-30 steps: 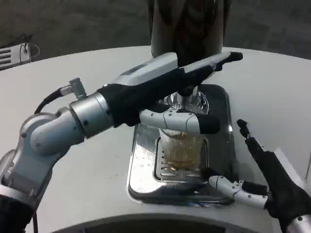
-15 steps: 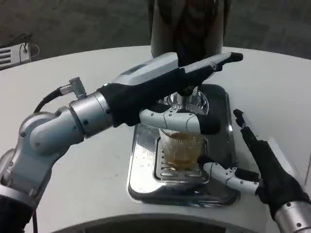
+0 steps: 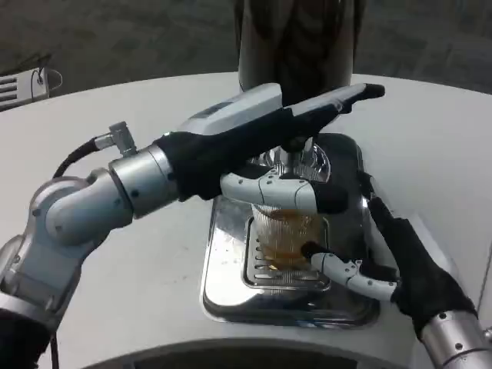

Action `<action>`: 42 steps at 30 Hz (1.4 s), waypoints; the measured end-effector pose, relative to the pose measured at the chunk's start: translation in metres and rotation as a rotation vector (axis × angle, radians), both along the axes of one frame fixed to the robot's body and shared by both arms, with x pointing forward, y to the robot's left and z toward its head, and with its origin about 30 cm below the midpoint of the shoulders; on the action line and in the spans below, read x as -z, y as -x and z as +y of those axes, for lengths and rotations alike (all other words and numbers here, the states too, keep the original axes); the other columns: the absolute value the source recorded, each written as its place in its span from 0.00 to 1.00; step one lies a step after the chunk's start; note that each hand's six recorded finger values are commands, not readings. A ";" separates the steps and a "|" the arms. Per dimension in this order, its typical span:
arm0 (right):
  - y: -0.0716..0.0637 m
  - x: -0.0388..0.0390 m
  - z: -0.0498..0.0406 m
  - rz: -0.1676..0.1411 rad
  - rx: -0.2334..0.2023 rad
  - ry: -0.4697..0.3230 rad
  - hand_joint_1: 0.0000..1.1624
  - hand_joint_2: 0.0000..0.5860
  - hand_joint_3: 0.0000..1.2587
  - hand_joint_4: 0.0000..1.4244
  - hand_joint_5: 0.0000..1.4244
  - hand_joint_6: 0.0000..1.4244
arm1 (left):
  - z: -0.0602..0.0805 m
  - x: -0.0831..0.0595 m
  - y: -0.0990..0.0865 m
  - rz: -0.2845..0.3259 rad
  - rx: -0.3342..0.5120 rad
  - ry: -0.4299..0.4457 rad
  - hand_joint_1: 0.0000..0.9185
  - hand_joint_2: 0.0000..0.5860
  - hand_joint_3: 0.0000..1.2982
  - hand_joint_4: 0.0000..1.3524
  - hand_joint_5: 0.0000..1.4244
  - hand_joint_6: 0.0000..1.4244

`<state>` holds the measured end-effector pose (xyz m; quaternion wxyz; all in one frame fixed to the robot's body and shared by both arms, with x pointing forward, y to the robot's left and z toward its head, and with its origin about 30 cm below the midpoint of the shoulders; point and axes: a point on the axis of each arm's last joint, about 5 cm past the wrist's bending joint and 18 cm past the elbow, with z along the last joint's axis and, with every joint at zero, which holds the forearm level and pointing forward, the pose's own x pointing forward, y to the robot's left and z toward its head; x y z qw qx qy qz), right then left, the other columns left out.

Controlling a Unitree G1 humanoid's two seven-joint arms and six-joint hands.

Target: Grasp the cup under the faucet to collect the drink, then remove the cup.

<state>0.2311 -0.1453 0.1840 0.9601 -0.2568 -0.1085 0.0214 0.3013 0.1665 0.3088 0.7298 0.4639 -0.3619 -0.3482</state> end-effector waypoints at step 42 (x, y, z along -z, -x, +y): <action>-0.016 -0.0021 0.0081 -0.009 -0.041 -0.057 0.62 0.42 0.00 0.00 0.02 0.01 | 0.021 0.011 0.007 -0.019 -0.057 0.153 0.00 0.01 0.05 0.01 0.07 0.11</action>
